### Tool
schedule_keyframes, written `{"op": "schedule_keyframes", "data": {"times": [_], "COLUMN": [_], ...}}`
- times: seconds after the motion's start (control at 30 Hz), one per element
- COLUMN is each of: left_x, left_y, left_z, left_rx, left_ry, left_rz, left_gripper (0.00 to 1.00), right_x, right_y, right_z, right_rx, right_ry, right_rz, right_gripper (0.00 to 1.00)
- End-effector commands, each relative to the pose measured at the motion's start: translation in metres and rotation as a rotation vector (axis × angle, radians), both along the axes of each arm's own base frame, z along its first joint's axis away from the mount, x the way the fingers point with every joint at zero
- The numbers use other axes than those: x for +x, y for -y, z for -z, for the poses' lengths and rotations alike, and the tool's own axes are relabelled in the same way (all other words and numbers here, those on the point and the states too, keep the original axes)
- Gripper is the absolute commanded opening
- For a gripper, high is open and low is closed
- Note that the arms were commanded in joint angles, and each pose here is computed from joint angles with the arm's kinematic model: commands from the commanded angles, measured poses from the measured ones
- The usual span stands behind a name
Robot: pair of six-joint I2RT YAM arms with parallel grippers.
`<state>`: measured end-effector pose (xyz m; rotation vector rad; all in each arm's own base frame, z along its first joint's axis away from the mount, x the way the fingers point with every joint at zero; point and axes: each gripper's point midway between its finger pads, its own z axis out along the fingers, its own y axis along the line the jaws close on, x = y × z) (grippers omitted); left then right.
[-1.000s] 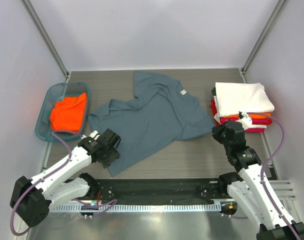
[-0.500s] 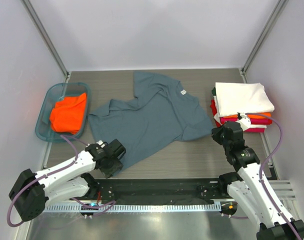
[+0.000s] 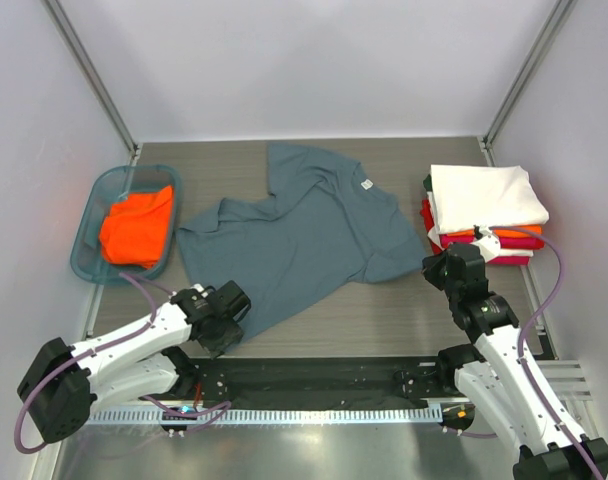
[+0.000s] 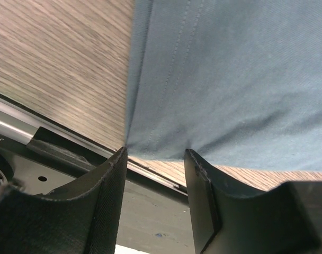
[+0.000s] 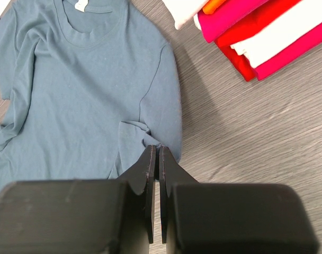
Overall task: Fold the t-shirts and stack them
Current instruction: Flatten the tshirt out
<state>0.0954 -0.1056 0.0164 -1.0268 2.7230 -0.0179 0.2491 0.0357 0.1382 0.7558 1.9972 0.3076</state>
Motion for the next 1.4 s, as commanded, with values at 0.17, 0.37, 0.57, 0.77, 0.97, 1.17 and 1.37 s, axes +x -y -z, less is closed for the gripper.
{"op": "schedule_keyframes", "data": {"times": [0.17, 0.37, 0.57, 0.77, 0.97, 1.17, 1.37], "left_x": [-0.008, -0.008, 0.002, 0.023, 0.037, 0.065, 0.102], "left_y": [-0.008, -0.002, -0.002, 0.005, -0.001, 0.002, -0.002], "left_z": [0.009, 0.019, 0.012, -0.014, -0.028, -0.049, -0.074], "left_rx": [0.024, 0.006, 0.011, -0.002, -0.004, -0.063, -0.074], "left_ry": [-0.019, -0.030, 0.019, 0.103, 0.129, 0.175, 0.208], "left_rz": [-0.019, -0.001, 0.019, 0.033, 0.032, 0.041, 0.067], "left_gripper": [0.42, 0.12, 0.00, 0.00, 0.00, 0.00, 0.00], "right_x": [0.007, 0.007, 0.009, 0.013, 0.018, 0.030, 0.052], "right_y": [0.002, 0.001, -0.003, -0.012, -0.018, -0.019, -0.029], "right_z": [-0.010, -0.008, -0.012, -0.016, -0.024, -0.036, -0.051], "right_rx": [0.002, 0.015, 0.010, -0.003, -0.030, -0.084, -0.130], "right_ry": [0.044, 0.041, 0.044, 0.049, 0.059, 0.088, 0.088], "right_rz": [0.018, 0.019, -0.010, -0.079, -0.136, -0.178, -0.247], "right_gripper": [0.01, 0.01, 0.01, 0.01, 0.01, 0.01, 0.01]}}
